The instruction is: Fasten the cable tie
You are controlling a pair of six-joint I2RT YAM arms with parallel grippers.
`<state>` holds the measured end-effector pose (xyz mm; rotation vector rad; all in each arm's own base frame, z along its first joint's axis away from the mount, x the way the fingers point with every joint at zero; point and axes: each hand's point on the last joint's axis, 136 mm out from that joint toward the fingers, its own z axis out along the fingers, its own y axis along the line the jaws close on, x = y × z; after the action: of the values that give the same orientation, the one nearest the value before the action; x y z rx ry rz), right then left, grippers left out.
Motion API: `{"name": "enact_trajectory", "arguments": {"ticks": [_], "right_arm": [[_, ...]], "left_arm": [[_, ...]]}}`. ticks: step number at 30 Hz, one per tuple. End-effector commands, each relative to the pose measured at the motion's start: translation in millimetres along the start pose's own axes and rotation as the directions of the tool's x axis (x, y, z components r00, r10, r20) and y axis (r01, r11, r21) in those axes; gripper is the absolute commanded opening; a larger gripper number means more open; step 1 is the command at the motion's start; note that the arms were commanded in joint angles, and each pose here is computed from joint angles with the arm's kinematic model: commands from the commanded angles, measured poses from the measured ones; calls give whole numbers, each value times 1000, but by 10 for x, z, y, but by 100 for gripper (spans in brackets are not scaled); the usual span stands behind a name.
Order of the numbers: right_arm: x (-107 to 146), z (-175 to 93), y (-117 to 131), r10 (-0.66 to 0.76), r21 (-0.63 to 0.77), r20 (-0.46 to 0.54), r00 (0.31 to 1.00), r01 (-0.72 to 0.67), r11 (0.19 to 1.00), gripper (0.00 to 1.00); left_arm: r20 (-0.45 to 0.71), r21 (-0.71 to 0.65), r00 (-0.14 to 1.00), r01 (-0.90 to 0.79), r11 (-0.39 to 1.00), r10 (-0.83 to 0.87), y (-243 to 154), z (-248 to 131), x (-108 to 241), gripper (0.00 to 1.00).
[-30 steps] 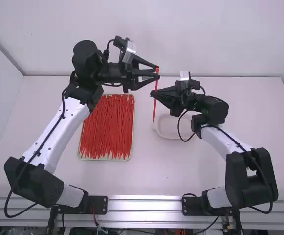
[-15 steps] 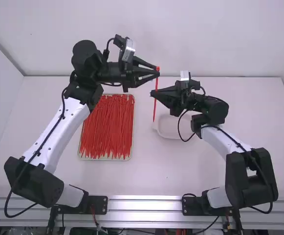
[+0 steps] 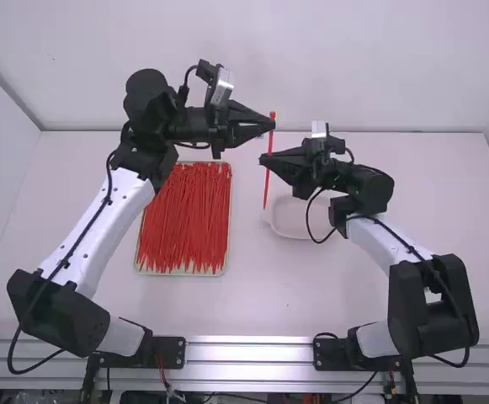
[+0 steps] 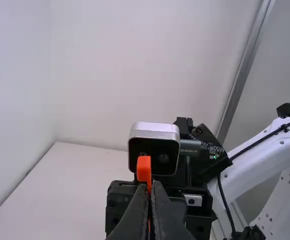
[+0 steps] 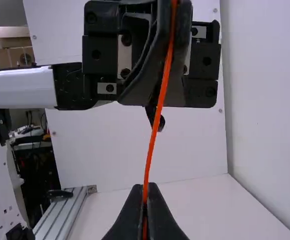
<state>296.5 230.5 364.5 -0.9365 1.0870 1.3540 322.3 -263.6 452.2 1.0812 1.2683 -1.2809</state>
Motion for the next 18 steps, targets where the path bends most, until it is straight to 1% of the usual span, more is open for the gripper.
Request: {"name": "enact_trajectory", "arguments": {"ticks": [1,3,4,5,6,7,10,13,16,18], "right_arm": [[-73,18,12,-27,-5,10,1000,28,1000,17],[-62,19,21,-26,-11,4,1000,26,1000,39],[-58,18,25,-21,-13,1,1000,21,1000,46],[-54,18,28,-6,-15,-1,1000,6,1000,58],[-52,18,26,19,-14,-1,1000,-19,1000,81],[-51,18,27,36,-15,-2,999,-36,999,99],[-16,16,47,60,-26,-20,998,-60,998,99],[10,10,67,56,-38,-37,998,-57,998,99],[64,6,115,32,-65,-68,997,-36,997,99],[128,33,189,-87,-112,-87,992,77,991,98]], "left_arm": [[3,18,1000,-21,1000,21,-65,28,-55,2],[1,17,1000,-13,1000,13,-61,27,-47,2],[1,15,1000,-7,1000,7,-57,27,-44,2],[-1,14,1000,1,1000,-1,-54,26,-38,2],[-3,9,1000,8,1000,-8,-40,15,-29,2],[-4,2,1000,12,1000,-12,-21,-4,-26,2],[-8,-35,999,53,998,-53,69,-69,3,2],[-4,-100,992,122,987,-123,207,-146,45,2],[-6,-131,987,157,979,-160,287,-243,80,2],[4,-166,979,203,965,-206,403,-359,109,2]]}}
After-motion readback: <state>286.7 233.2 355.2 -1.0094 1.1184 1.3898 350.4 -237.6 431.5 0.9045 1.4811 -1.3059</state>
